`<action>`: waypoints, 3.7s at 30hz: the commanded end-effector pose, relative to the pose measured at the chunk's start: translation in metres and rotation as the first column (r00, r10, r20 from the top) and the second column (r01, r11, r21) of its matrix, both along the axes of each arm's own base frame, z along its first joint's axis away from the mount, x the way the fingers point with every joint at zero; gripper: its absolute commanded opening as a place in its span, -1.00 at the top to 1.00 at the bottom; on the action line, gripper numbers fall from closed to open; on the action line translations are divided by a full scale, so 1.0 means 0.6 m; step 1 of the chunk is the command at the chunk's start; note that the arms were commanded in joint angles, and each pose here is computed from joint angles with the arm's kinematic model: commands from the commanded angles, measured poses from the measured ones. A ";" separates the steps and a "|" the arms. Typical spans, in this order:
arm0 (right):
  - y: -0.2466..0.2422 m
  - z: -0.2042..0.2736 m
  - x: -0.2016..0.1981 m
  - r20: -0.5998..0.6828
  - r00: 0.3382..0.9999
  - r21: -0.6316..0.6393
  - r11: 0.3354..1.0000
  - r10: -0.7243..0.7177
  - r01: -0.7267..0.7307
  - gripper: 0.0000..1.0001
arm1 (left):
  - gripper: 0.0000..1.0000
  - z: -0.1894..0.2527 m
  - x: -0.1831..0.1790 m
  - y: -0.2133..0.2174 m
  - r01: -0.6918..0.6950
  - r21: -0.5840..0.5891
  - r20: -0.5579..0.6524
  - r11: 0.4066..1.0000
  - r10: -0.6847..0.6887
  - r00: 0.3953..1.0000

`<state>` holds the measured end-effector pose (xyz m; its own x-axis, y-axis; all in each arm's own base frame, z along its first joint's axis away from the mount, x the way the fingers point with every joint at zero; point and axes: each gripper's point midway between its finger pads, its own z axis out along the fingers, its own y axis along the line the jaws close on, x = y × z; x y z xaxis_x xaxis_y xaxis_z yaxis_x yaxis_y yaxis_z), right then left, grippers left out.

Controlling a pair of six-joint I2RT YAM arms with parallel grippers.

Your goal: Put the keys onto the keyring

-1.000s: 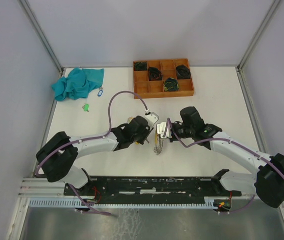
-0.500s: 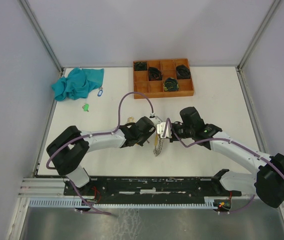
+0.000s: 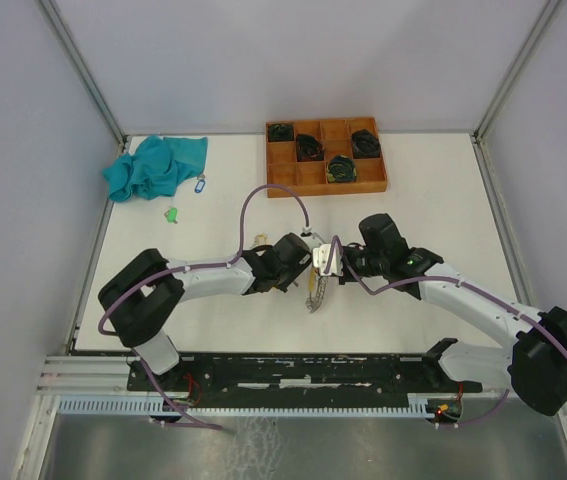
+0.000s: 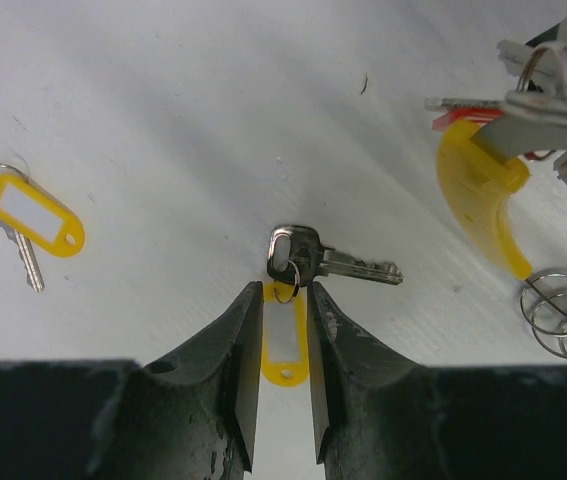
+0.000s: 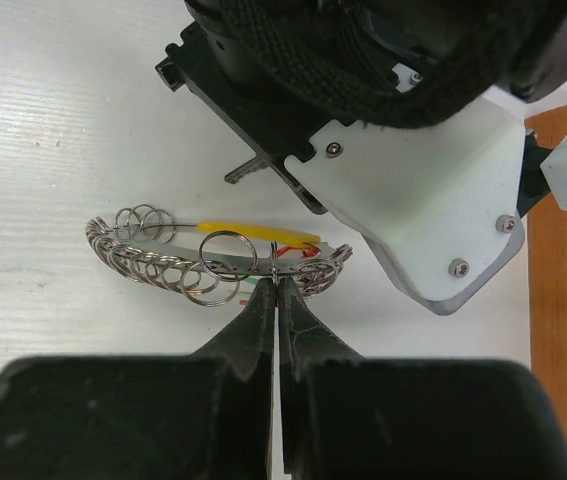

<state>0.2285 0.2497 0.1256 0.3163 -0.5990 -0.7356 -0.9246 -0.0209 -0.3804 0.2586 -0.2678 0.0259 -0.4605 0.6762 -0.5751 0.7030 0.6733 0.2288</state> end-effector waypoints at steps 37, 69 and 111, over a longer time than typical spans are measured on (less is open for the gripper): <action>0.010 0.027 0.007 0.023 1.000 0.040 0.999 0.003 -0.004 0.98 | 0.95 0.039 0.034 -0.012 0.003 -0.076 0.105 0.997 0.005 0.995; 0.019 0.072 0.014 0.089 0.996 0.141 0.990 -0.023 0.010 0.98 | 0.95 0.265 -0.026 -0.022 0.691 -0.371 0.734 0.620 -0.260 0.628; 0.065 0.048 0.012 0.275 0.959 -0.022 0.997 0.071 -0.068 0.99 | 0.95 0.237 -0.083 -0.064 0.838 -0.136 0.746 0.528 -0.502 0.438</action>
<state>0.2238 0.2747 0.1256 0.4908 -0.6192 -0.6130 -0.8304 -0.1195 -0.5441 0.2014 -0.2995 0.1452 0.4862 0.2179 -0.8463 0.8421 0.1420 0.5203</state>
